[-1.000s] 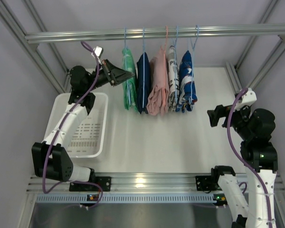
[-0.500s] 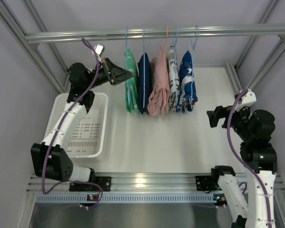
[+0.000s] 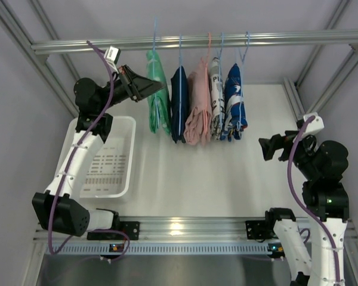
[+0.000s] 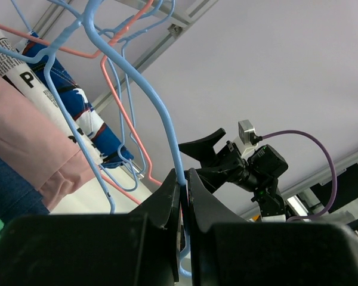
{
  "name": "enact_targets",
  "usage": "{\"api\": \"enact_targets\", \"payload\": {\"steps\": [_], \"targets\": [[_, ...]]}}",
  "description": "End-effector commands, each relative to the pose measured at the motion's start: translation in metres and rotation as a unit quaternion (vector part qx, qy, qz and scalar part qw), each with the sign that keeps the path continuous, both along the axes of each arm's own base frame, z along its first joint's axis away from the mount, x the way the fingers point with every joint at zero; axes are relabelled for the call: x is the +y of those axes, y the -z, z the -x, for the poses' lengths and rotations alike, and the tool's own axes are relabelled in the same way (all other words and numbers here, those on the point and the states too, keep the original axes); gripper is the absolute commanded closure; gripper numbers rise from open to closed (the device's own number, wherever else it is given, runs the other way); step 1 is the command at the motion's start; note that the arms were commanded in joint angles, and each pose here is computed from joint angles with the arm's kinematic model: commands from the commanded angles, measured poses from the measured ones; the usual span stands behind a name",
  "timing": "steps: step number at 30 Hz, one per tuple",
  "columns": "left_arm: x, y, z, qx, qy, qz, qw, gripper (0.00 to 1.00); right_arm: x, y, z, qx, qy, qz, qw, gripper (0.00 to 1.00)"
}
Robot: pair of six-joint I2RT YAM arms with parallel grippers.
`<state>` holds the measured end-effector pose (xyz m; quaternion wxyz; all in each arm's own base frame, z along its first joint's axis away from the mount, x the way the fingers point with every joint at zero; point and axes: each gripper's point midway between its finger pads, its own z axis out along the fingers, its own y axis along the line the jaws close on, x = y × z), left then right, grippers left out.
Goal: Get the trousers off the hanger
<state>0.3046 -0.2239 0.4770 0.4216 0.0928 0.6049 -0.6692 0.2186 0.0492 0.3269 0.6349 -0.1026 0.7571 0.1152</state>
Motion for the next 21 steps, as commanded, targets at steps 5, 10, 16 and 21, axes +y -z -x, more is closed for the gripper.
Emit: {"api": "enact_targets", "payload": {"steps": [5,10,16,21], "targets": [[0.018,-0.084,0.075,-0.212,-0.024,0.04,0.976,1.0,0.022,-0.031,0.009,-0.04,-0.055,-0.042,0.997,0.01],[0.025,-0.062,0.098,-0.2,-0.046,0.025,0.978,1.0,0.044,-0.06,0.02,-0.064,-0.112,-0.092,0.987,0.05],[0.031,-0.059,0.133,-0.206,-0.05,0.011,0.977,1.0,0.068,-0.095,0.025,-0.057,-0.178,-0.163,0.969,0.09],[0.033,-0.047,0.147,-0.18,-0.044,0.012,0.983,1.0,0.089,-0.13,0.028,-0.04,-0.245,-0.234,0.94,0.12]]}}
